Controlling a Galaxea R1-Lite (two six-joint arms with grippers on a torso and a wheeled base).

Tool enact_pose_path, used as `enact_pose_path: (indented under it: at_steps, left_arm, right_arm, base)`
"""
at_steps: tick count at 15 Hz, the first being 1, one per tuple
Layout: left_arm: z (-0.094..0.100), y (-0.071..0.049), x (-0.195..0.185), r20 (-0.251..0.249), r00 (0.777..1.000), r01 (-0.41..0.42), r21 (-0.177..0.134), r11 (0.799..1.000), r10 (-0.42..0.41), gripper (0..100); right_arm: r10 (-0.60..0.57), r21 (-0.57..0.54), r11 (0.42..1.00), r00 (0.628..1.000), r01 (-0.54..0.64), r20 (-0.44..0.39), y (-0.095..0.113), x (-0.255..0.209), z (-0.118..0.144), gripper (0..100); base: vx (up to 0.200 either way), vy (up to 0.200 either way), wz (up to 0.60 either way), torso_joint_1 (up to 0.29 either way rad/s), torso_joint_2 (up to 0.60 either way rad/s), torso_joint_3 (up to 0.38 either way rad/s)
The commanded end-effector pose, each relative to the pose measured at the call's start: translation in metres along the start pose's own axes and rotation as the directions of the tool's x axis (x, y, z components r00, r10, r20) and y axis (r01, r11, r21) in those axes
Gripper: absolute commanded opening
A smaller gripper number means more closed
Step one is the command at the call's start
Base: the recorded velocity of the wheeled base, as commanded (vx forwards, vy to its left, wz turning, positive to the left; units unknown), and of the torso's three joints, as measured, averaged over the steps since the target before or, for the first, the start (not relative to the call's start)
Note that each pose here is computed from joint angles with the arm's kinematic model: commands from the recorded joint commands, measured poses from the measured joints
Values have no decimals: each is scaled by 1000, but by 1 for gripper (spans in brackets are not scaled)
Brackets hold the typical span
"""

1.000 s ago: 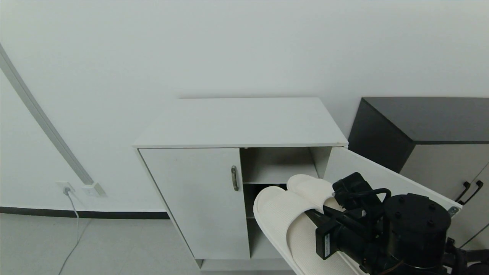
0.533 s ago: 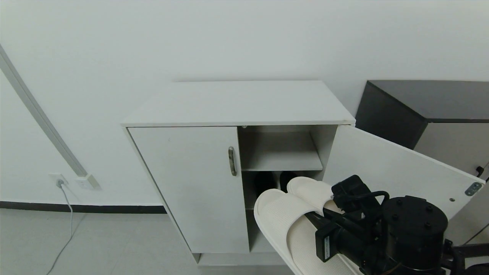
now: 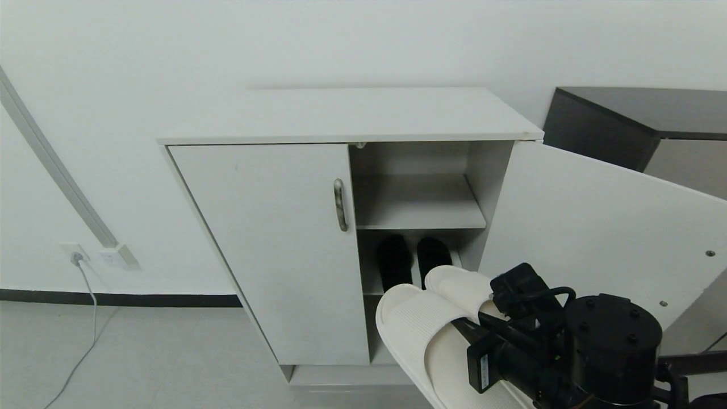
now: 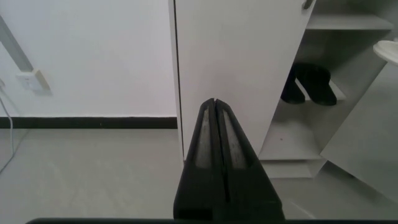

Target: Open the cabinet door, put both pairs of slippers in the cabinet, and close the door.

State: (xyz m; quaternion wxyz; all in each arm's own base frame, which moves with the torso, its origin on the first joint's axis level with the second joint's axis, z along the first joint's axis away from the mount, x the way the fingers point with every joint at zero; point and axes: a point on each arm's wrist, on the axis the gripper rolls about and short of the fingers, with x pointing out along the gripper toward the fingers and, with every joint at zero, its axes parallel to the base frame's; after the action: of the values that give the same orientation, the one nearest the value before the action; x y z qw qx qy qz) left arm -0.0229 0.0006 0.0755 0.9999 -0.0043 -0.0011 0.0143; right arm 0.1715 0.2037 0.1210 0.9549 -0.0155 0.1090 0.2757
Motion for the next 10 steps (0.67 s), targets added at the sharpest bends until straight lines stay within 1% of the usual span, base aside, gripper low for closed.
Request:
enact_pose_path:
  at_steps: [1, 4, 7, 9, 10]
  left_arm:
    - [0, 0, 0, -1, 1000, -1, -1, 1000, 1, 0]
    - [0, 0, 0, -1, 1000, -2, -1, 1000, 2, 0]
    - [0, 0, 0, -1, 1000, -2, -1, 1000, 2, 0]
    - [0, 0, 0, -1, 1000, -2, -1, 1000, 2, 0]
    - [0, 0, 0, -1, 1000, -1, 1, 1000, 1, 0]
  right_arm:
    - [1, -2, 1000, 1000, -1, -5, 0, 0, -1, 0]
    - [0, -1, 1000, 1000, 0, -2, 0, 0, -1, 0]
    - [-1, -2, 1000, 1000, 1, -5, 0, 0, -1, 0]
    - [-4, -15, 1000, 1000, 4, -11, 1, 3, -3, 0]
    - [-25, -29, 999, 1000, 24, -13, 2, 7, -4, 0]
  base:
    - [0, 0, 0, -129, 466, 339]
    - [0, 0, 0, -102, 452, 352]
    - [0, 0, 0, -56, 445, 377]
    - [0, 0, 0, -32, 198, 178]
    - [0, 0, 0, -12, 90, 85]
